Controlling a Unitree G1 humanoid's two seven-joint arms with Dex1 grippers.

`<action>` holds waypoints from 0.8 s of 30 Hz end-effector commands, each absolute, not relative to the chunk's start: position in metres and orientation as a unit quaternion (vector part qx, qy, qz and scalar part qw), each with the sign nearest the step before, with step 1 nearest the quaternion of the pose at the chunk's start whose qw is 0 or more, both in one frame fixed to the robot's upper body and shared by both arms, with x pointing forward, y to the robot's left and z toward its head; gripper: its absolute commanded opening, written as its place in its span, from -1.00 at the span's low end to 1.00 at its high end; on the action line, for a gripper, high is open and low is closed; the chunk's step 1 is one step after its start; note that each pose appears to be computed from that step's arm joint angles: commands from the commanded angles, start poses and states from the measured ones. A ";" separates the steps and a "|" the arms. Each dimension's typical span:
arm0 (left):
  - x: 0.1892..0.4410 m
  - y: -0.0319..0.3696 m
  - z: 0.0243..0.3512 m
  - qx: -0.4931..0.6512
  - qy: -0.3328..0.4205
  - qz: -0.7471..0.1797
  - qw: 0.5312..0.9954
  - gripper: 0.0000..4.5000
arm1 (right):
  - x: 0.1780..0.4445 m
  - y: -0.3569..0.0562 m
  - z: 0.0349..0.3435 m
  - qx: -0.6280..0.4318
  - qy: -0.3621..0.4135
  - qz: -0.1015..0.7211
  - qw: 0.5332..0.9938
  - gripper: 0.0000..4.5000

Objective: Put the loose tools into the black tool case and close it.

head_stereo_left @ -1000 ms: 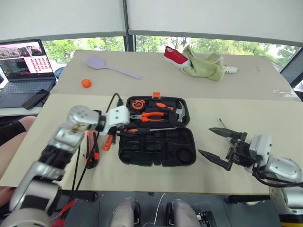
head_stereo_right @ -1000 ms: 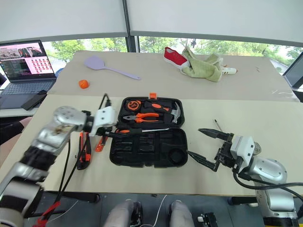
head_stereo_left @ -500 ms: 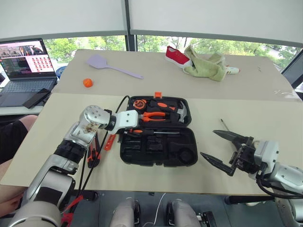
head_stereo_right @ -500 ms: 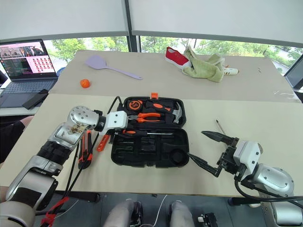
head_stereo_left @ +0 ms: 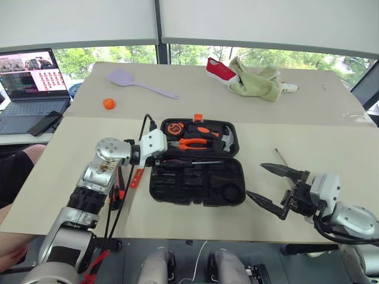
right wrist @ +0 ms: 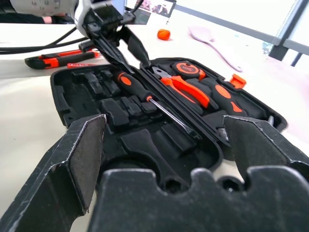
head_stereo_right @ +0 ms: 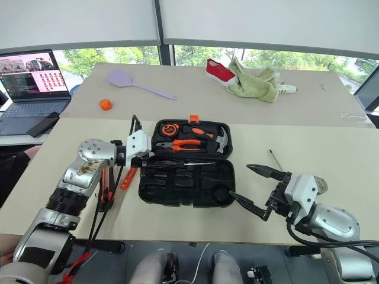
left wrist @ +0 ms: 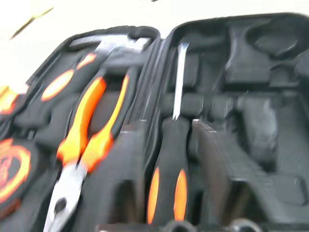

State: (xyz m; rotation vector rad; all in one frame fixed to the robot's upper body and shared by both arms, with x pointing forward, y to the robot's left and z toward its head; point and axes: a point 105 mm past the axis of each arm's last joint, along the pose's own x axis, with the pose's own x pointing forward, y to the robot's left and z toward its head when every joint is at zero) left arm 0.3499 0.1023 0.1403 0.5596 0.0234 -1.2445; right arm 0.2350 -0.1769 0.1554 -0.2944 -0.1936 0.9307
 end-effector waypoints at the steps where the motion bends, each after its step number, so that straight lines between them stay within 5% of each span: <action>1: 0.346 0.089 0.133 0.256 0.013 -0.583 0.771 -0.98 | 0.236 -0.177 0.163 -0.142 -0.109 0.441 0.880 1.00; 16: 0.348 0.083 0.098 0.270 0.087 -0.566 0.774 -0.98 | 0.229 -0.176 0.161 -0.138 -0.107 0.435 0.884 1.00; 24: 0.344 0.068 0.141 0.196 0.013 -0.585 0.787 -0.98 | 0.228 -0.178 0.160 -0.136 -0.103 0.430 0.887 1.00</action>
